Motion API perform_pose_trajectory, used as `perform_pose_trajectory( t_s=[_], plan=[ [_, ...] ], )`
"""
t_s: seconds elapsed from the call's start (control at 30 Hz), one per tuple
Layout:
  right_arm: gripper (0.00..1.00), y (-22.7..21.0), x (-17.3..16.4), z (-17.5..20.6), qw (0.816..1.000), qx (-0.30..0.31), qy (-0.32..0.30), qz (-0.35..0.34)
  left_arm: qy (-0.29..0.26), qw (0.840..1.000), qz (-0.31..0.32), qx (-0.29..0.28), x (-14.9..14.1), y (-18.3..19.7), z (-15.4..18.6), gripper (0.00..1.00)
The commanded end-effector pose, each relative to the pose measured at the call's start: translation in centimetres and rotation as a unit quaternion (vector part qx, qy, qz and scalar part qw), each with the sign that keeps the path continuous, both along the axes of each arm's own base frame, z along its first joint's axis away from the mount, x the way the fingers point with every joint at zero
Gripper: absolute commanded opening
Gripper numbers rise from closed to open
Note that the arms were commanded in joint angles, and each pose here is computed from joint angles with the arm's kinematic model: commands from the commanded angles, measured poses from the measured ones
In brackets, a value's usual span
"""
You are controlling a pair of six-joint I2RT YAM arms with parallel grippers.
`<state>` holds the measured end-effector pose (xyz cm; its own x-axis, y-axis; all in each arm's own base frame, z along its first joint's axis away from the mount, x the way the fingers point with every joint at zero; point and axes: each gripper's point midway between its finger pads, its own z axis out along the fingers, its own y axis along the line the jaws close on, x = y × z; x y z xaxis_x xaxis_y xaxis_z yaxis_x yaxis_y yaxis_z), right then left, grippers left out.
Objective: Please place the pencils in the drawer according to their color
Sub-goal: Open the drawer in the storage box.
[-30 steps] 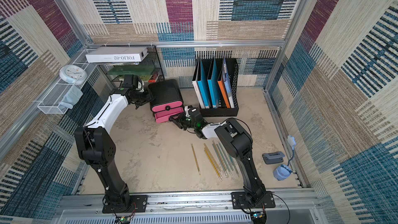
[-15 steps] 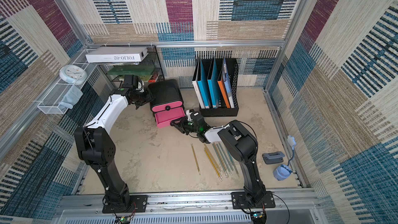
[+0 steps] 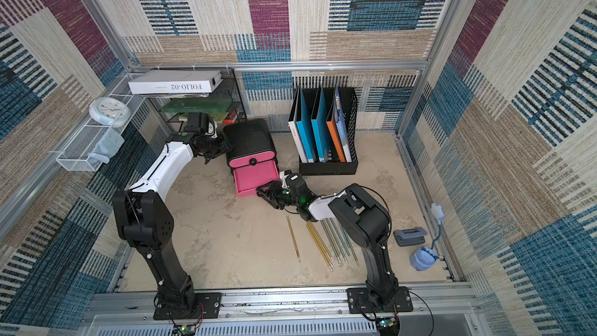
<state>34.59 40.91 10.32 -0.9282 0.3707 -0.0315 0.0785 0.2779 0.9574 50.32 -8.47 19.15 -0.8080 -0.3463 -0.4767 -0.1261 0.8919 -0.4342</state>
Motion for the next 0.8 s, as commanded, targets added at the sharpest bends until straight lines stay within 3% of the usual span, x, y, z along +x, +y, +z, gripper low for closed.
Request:
perform_pose_trajectory(
  t_s=[0.0,0.33,0.77],
  plan=[
    [0.75,0.1,-0.1,0.7,1.000,-0.002,-0.011,0.005,0.113,0.993,-0.019,-0.001,-4.2,-0.7,-3.9,0.46],
    [0.99,-0.1,-1.0,1.6,0.999,-0.019,-0.021,0.029,0.082,0.996,-0.017,0.008,-3.2,-0.3,-1.1,0.50],
    [0.99,-3.0,-3.6,2.2,0.997,-0.060,-0.023,0.042,0.028,0.999,-0.007,0.026,-3.4,1.4,4.4,0.53]
  ],
)
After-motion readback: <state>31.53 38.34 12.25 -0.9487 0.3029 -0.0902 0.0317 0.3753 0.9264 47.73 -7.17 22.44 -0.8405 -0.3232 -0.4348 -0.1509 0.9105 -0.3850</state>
